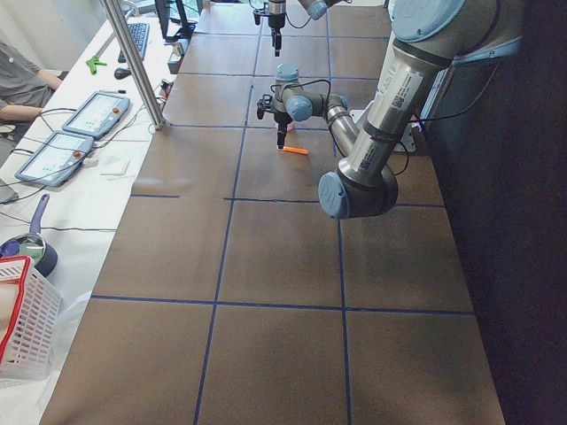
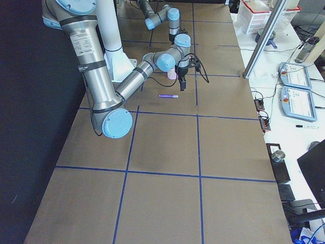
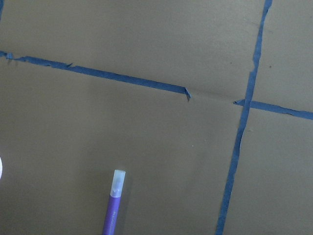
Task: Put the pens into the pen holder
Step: 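Lower the left gripper onto the orange marker and grasp it while the right arm withdraws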
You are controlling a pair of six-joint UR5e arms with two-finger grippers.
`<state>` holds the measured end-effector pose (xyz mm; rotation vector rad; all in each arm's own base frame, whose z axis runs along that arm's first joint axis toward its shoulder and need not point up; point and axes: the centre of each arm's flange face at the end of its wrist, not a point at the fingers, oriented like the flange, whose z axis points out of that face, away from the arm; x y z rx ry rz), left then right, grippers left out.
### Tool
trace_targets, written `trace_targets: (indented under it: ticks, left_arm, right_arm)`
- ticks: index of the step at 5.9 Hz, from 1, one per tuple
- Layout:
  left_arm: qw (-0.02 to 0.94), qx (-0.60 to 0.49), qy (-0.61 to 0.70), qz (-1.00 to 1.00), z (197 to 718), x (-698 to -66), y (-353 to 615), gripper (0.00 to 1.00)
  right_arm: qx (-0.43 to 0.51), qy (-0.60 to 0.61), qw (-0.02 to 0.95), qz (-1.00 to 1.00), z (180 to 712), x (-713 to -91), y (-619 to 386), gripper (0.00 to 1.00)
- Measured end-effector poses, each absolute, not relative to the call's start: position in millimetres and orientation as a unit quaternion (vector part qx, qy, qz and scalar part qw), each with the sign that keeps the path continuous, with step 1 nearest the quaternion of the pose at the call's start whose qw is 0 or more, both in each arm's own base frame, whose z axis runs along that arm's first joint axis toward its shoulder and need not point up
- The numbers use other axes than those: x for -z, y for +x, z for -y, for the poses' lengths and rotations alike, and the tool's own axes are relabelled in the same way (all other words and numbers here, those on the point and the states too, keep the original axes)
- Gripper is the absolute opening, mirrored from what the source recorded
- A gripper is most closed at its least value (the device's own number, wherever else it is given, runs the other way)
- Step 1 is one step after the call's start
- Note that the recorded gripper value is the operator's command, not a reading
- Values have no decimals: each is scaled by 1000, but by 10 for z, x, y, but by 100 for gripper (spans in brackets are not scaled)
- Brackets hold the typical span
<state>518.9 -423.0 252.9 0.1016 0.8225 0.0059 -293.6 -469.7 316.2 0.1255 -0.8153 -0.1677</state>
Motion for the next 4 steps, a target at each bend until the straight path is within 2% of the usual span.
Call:
trace_targets:
  ticks: [1, 4]
  left_arm:
    - [917, -5, 50, -395, 4182, -2553, 5309, 64]
    - [920, -12, 46, -388, 4113, -2604, 5488, 64]
  right_arm:
    - [85, 57, 913, 395, 4695, -3243, -2874, 100]
    - [85, 55, 914, 394, 4691, -3285, -2847, 100]
